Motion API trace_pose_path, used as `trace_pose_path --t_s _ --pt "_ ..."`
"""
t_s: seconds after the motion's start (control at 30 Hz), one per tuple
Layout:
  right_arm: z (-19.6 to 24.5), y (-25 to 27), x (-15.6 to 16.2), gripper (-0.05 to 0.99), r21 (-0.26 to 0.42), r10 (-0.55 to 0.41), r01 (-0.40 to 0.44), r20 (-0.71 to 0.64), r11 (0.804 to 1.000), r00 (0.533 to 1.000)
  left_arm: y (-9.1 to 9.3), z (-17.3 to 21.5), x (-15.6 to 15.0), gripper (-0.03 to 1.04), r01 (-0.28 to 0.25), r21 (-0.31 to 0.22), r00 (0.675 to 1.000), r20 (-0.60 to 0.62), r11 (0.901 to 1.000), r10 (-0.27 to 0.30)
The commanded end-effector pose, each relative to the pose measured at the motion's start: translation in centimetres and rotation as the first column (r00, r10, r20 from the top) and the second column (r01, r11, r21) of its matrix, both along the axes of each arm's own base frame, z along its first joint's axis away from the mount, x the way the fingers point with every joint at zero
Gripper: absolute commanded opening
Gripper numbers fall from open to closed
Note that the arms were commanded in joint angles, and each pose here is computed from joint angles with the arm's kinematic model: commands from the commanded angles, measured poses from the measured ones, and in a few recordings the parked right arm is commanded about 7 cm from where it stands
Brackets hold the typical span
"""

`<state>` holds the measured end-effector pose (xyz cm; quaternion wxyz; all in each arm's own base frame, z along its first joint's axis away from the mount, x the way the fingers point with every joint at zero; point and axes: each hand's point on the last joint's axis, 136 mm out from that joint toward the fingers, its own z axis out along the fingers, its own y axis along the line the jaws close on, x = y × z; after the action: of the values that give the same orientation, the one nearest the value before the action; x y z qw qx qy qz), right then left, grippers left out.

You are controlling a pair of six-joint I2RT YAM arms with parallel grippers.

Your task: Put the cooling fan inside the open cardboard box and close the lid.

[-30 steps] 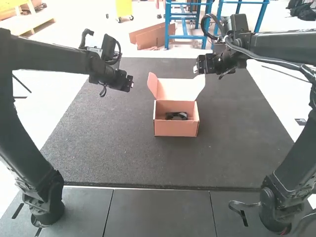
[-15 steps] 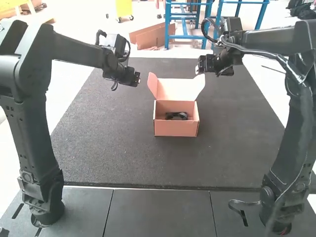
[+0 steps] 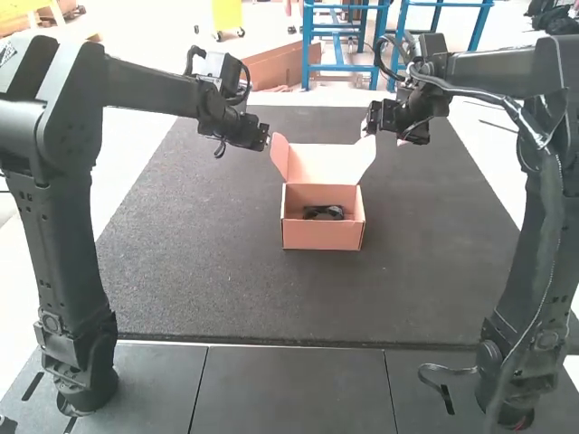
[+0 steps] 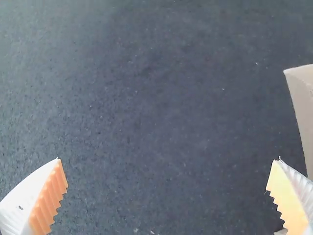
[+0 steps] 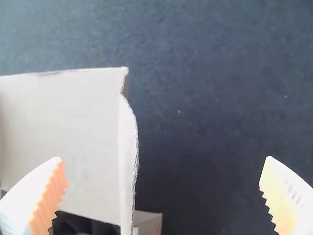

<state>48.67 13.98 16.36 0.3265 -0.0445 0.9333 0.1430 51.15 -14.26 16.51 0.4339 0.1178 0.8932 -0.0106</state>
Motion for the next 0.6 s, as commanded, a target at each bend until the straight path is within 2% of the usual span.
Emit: trace_pose_path --t_s 0.0,0.27,0.57 --pt "1.3 0.0 0.8 0.91 0.042 -0.010 0.009 0.018 0.999 1.000 -1.8 0.7 0.1 0.97 0.041 -0.031 0.999 0.012 0.9987 -0.041" --pt "0.9 0.3 0.5 0.90 0.057 0.000 0.001 -0.007 0.998 1.000 -3.4 0.9 -0.4 0.97 0.080 -0.041 0.997 0.010 0.9959 -0.080" --pt "-0.3 0.8 1.0 0.89 0.067 0.012 -0.009 -0.039 0.998 0.999 -5.2 1.6 -1.0 0.97 0.109 -0.087 0.994 0.017 0.9902 -0.108"
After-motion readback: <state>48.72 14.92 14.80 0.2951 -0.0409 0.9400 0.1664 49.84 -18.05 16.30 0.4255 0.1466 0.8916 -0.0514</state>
